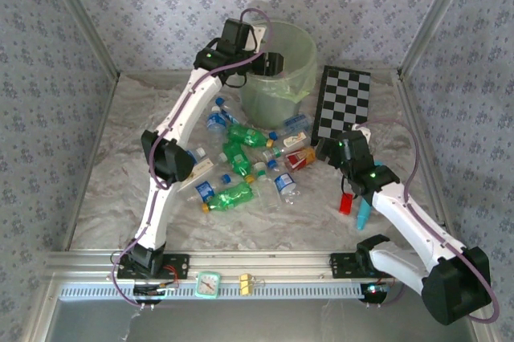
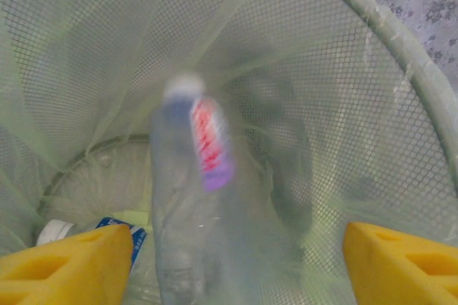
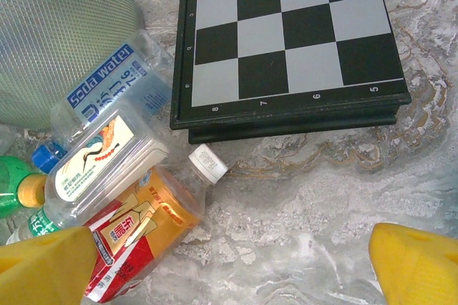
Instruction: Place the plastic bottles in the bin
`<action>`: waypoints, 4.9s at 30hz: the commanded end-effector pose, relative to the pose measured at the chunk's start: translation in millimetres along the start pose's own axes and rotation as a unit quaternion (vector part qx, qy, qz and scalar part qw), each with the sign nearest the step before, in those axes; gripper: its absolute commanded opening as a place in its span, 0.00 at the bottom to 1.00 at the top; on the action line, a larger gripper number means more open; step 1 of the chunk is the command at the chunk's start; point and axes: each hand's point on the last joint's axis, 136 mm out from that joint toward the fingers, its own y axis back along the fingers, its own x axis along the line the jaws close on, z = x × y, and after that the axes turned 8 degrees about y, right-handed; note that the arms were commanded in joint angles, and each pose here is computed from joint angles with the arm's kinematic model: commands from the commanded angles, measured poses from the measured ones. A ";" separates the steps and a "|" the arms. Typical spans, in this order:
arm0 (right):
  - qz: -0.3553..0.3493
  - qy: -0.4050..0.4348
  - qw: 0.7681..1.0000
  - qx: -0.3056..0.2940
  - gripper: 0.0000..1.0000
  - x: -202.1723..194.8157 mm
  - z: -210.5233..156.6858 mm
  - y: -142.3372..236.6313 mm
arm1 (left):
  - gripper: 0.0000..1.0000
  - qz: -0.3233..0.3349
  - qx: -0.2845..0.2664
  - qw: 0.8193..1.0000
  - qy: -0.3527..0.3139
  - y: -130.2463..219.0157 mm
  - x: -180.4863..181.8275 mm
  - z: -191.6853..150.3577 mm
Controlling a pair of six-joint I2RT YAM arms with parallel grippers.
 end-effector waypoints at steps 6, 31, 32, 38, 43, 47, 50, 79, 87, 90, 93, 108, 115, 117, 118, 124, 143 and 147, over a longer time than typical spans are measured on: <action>0.002 -0.013 1.000 0.002 1.00 -1.9 -2.2 0.6 | 0.85 -0.034 -0.036 0.999 -0.002 29.0 -27.1 23.8; 0.059 -0.155 0.985 0.055 1.00 41.6 -35.3 -46.2 | 1.00 0.048 -0.267 0.962 -0.031 179.4 9.6 -30.4; 0.059 -0.156 0.984 0.059 1.00 44.6 -37.3 -47.9 | 1.00 0.060 -0.269 0.961 -0.020 181.6 19.2 -39.8; 0.052 -0.168 0.981 0.082 1.00 55.5 -47.1 -61.9 | 1.00 0.120 -0.237 0.963 0.045 176.7 71.6 -106.5; 0.039 -0.180 0.979 0.083 1.00 57.1 -48.7 -71.7 | 1.00 0.162 -0.224 0.951 0.139 173.9 113.2 -159.3; 0.042 -0.187 0.978 0.087 0.99 64.6 -45.4 -80.3 | 1.00 0.174 -0.232 0.938 0.192 171.8 131.4 -181.6; 0.045 -0.188 0.977 0.090 0.99 71.1 -41.3 -86.6 | 1.00 0.178 -0.232 0.936 0.197 169.4 133.8 -181.7; 0.041 -0.209 0.968 0.132 0.83 70.7 -78.1 -109.9 | 1.00 0.204 -0.212 0.936 0.193 158.9 143.1 -180.6; 0.023 -0.179 0.976 0.122 0.82 68.0 -76.2 -97.5 | 1.00 0.203 -0.212 0.936 0.195 158.8 143.0 -180.3; 0.020 -0.176 0.977 0.123 0.81 67.5 -78.1 -98.4 | 1.00 0.203 -0.213 0.936 0.196 158.9 143.1 -179.6; 0.020 -0.177 0.976 0.127 0.79 68.4 -81.0 -101.8 | 1.00 0.204 -0.211 0.936 0.196 159.1 143.4 -180.3; 0.028 -0.179 0.976 0.122 0.61 73.4 -78.5 -111.1 | 1.00 0.211 -0.219 0.933 0.194 166.3 145.6 -177.5; 0.054 -0.176 0.979 0.090 0.54 78.5 -53.6 -100.0 | 1.00 0.212 -0.222 0.932 0.195 167.9 146.6 -174.6; 0.060 -0.173 0.980 0.080 0.53 78.4 -45.7 -95.6 | 1.00 0.213 -0.224 0.931 0.195 169.0 147.6 -173.9; 0.061 -0.173 0.980 0.077 0.53 77.6 -42.5 -93.6 | 1.00 0.214 -0.224 0.930 0.196 169.6 148.6 -173.8; 0.088 -0.144 0.985 0.047 0.52 71.2 -11.0 -76.5 | 1.00 0.225 -0.230 0.926 0.199 175.7 157.0 -171.5; 0.162 0.009 0.969 -0.187 0.50 94.8 205.8 52.7 | 1.00 0.244 -0.239 0.911 0.232 193.9 186.6 -182.2; 0.197 0.033 0.951 -0.237 0.50 122.4 250.7 76.7 | 1.00 0.237 -0.235 0.913 0.233 192.2 184.9 -180.5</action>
